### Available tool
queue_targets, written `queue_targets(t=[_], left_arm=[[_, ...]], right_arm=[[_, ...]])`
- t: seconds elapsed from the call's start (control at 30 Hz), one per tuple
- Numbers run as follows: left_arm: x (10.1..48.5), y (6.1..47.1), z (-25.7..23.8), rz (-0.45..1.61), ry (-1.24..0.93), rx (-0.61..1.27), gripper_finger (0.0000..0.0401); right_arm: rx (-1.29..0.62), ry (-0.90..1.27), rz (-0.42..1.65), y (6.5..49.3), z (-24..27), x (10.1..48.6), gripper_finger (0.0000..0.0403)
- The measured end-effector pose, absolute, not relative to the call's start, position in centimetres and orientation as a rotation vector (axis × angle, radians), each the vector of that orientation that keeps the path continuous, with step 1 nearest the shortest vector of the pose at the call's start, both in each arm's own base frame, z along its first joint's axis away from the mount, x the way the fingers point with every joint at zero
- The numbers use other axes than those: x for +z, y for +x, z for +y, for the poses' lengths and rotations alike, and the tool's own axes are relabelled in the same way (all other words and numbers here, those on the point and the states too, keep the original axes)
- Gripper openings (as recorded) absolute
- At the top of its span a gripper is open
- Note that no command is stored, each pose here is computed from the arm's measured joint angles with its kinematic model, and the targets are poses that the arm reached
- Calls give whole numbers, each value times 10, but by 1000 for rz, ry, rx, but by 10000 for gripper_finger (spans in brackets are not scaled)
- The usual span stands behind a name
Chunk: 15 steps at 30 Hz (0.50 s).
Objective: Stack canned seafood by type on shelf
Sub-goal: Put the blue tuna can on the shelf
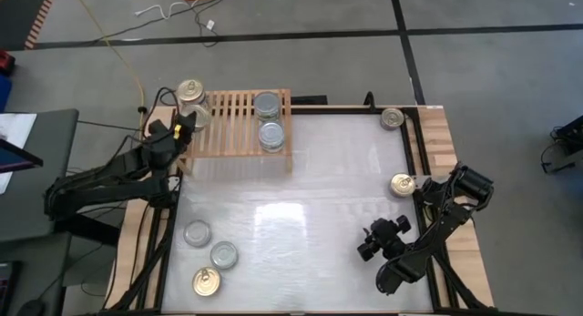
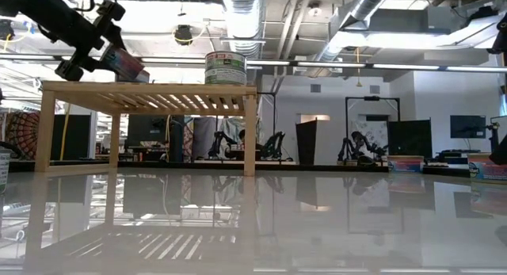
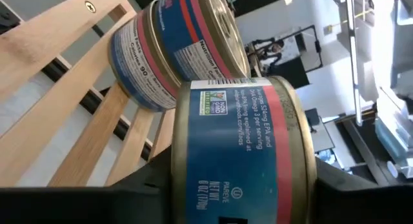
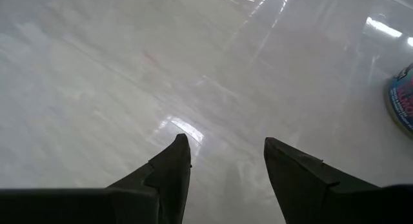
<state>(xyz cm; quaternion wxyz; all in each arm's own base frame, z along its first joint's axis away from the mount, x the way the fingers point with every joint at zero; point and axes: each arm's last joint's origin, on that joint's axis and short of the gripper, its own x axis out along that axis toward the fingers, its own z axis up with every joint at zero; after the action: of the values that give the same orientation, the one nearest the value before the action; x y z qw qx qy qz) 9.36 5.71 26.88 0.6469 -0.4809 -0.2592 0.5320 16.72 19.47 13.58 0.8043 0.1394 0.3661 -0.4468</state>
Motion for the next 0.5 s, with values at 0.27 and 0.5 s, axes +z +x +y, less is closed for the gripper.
queue_targets(t=[0.27, 0.5], left_arm=[[270, 95, 57, -563, -1088, 1183, 319], [270, 94, 56, -569, -1113, 1163, 315]], right_arm=[[-960, 292, 784, 167, 194, 136, 221], [-960, 294, 784, 167, 194, 136, 221]])
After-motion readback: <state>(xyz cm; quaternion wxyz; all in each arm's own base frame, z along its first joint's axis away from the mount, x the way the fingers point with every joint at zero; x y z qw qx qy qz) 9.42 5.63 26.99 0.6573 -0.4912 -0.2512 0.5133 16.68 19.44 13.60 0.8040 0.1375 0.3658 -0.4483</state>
